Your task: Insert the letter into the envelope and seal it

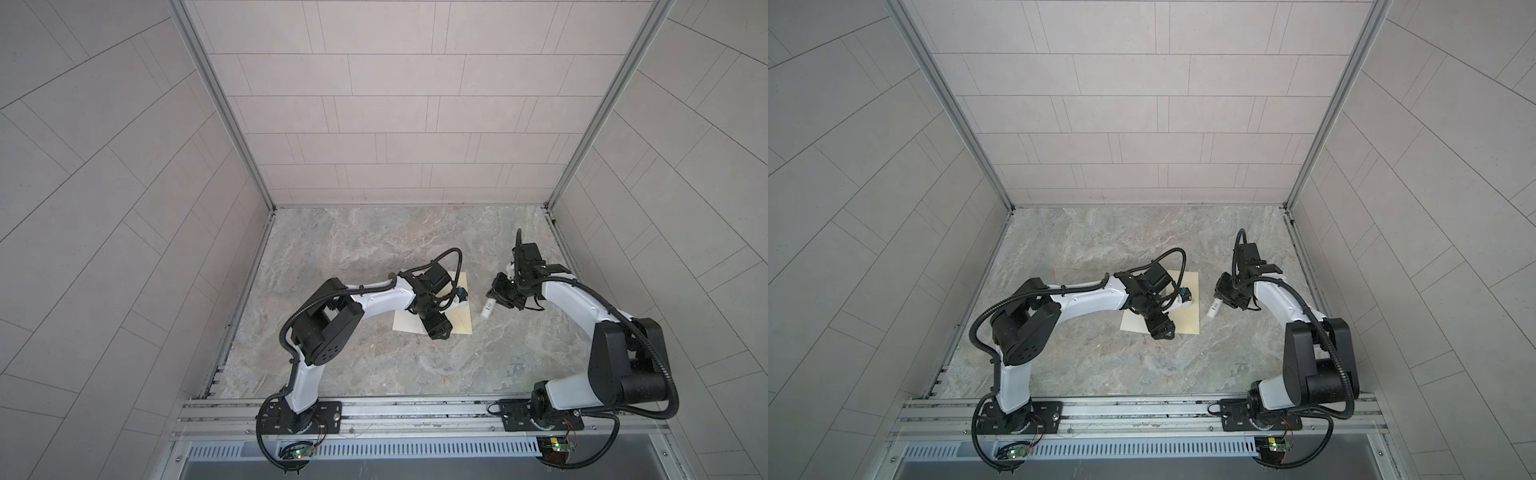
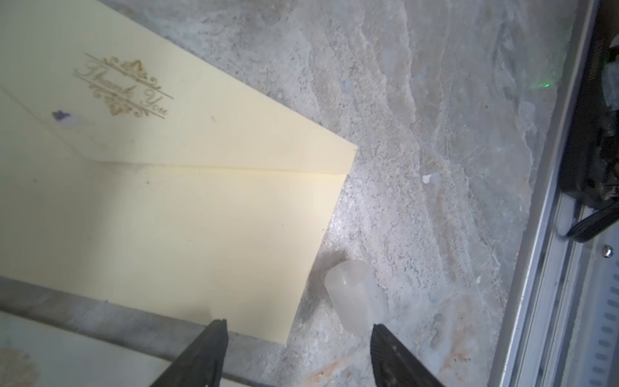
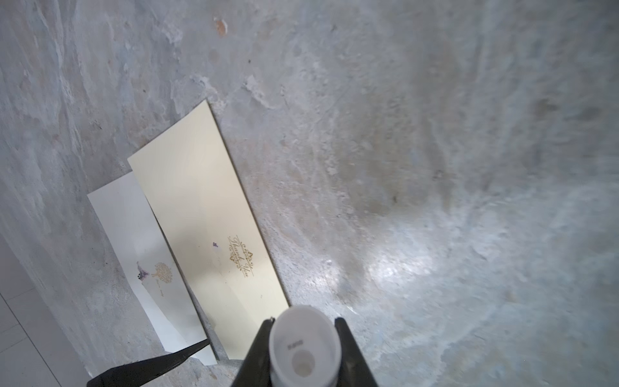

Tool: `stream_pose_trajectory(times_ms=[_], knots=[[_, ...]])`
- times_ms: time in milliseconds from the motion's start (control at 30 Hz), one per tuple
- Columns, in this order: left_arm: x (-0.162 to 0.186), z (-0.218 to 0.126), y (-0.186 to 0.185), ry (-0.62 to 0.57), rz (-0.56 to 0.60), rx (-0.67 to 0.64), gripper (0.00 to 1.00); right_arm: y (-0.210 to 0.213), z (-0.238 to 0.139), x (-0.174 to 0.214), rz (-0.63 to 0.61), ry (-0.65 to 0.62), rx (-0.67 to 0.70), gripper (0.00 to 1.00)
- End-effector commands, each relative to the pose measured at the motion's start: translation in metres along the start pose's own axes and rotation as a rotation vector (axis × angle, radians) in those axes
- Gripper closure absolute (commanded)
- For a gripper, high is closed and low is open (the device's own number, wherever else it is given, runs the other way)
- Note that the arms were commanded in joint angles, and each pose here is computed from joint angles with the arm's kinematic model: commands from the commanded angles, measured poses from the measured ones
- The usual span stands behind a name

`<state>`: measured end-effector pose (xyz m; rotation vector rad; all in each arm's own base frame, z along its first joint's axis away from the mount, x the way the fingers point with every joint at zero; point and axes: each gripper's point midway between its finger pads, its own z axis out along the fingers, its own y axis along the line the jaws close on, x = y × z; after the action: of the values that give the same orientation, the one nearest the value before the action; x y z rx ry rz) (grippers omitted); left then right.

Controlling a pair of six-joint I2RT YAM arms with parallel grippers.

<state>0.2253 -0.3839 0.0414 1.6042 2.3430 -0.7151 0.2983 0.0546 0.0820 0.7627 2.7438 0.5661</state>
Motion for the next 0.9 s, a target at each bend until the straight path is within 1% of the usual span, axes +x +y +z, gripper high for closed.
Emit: stream_pose_trajectory(times_ms=[0,133,333,433,500,533,600,667,767,800,833,867], knots=[[-0.006,0.002,-0.009,0.001,0.030,0.041,0.27,-0.019,-0.005,0.025,-0.019,0.063,0.060,1.00],[-0.012,0.005,-0.021,-0.016,0.037,0.064,0.26,-0.026,-0.007,0.036,-0.014,0.077,0.069,1.00],[-0.017,0.026,-0.038,-0.018,0.022,0.076,0.17,-0.027,-0.017,0.041,-0.039,0.084,0.078,1.00],[-0.019,0.038,-0.047,-0.013,0.044,0.028,0.13,-0.029,-0.020,0.042,-0.056,0.084,0.093,1.00],[-0.023,0.045,-0.046,-0.029,0.041,-0.036,0.11,-0.029,-0.021,0.044,-0.068,0.090,0.089,1.00],[-0.024,0.048,-0.048,-0.034,0.038,-0.045,0.11,-0.030,-0.022,0.045,-0.073,0.093,0.089,1.00],[-0.024,0.054,-0.040,-0.036,0.011,-0.126,0.11,-0.030,-0.023,0.047,-0.085,0.092,0.087,1.00],[-0.019,0.063,-0.040,-0.015,0.018,-0.162,0.12,-0.031,-0.024,0.047,-0.093,0.087,0.083,1.00],[-0.012,0.071,-0.041,0.021,0.027,-0.207,0.18,-0.030,-0.026,0.051,-0.102,0.088,0.064,1.00],[-0.011,0.072,-0.041,0.031,0.024,-0.223,0.24,-0.029,-0.027,0.052,-0.103,0.087,0.056,1.00],[-0.009,0.072,-0.040,0.042,0.024,-0.239,0.32,-0.029,-0.027,0.053,-0.102,0.087,0.052,1.00],[-0.007,0.071,-0.041,0.050,0.025,-0.248,0.35,-0.029,-0.028,0.054,-0.102,0.087,0.046,1.00]])
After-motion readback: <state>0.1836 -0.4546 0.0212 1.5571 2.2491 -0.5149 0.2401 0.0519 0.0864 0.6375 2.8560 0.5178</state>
